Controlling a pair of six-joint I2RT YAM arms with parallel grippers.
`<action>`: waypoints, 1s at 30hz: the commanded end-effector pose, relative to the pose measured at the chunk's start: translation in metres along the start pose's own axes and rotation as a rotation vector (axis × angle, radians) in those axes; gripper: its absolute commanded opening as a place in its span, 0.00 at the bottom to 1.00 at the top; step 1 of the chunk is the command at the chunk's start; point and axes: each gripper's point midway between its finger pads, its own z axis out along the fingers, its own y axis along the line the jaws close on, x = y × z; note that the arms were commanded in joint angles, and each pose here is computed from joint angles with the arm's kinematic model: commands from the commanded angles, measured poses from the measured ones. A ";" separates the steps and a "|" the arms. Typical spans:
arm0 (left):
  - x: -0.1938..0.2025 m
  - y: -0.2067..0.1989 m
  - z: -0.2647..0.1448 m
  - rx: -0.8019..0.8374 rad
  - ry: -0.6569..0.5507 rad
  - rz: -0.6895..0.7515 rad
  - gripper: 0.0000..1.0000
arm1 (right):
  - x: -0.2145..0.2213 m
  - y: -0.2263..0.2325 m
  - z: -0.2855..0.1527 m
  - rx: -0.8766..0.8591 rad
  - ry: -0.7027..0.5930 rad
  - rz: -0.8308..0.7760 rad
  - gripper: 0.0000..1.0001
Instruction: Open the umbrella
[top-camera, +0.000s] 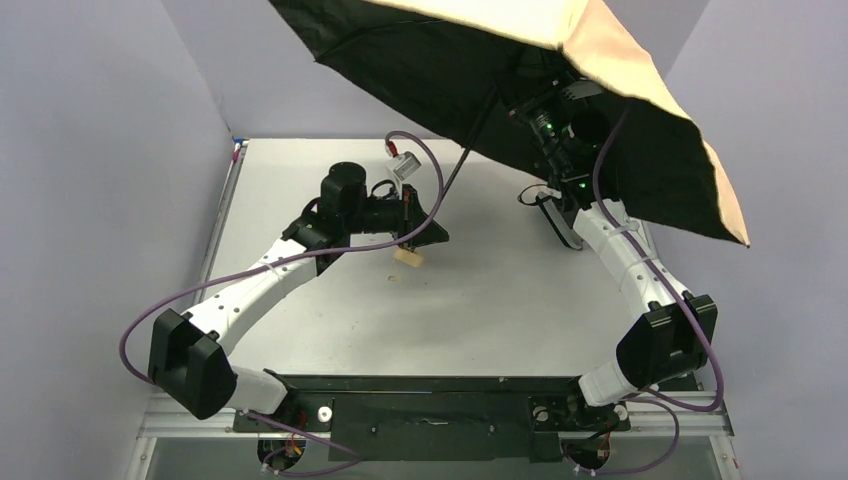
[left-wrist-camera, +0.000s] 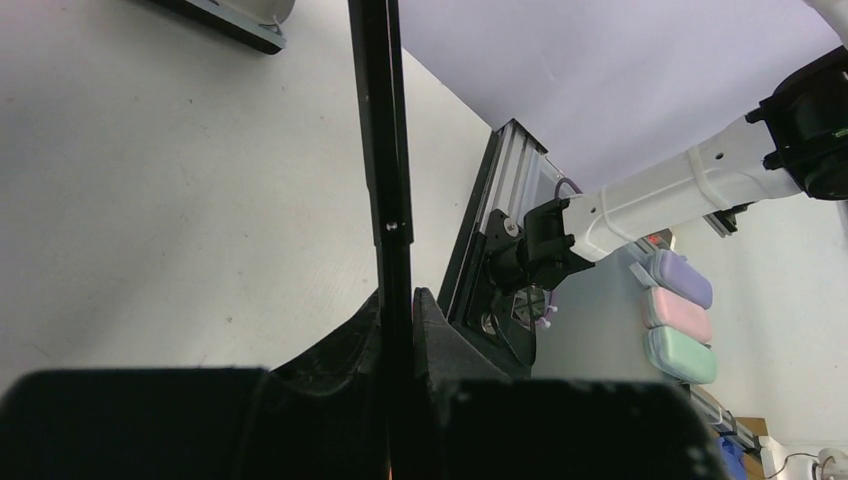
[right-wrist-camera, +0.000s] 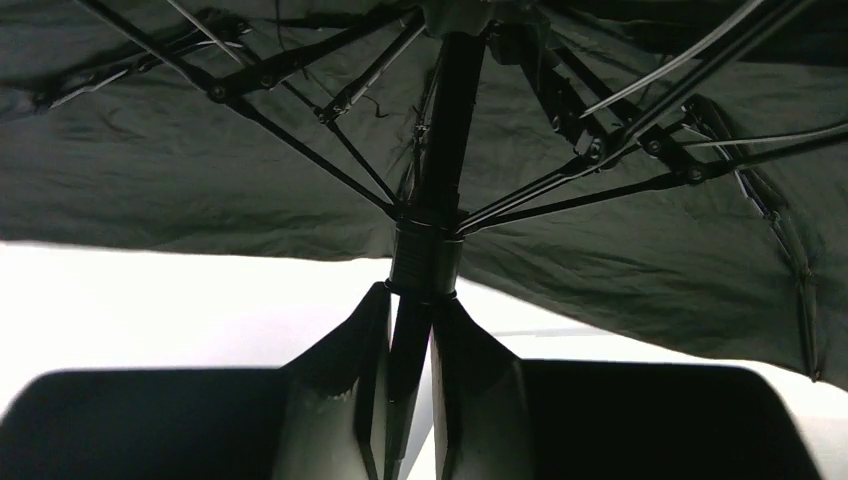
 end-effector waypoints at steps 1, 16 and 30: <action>0.029 -0.023 -0.010 0.104 0.110 -0.005 0.00 | -0.115 0.033 -0.001 -0.061 -0.374 -0.061 0.04; 0.078 0.008 -0.018 0.016 0.240 -0.044 0.00 | -0.188 0.000 -0.012 0.065 -0.581 -0.141 0.03; 0.146 0.038 -0.027 -0.011 0.515 -0.077 0.00 | -0.240 -0.006 -0.038 0.145 -0.825 -0.229 0.08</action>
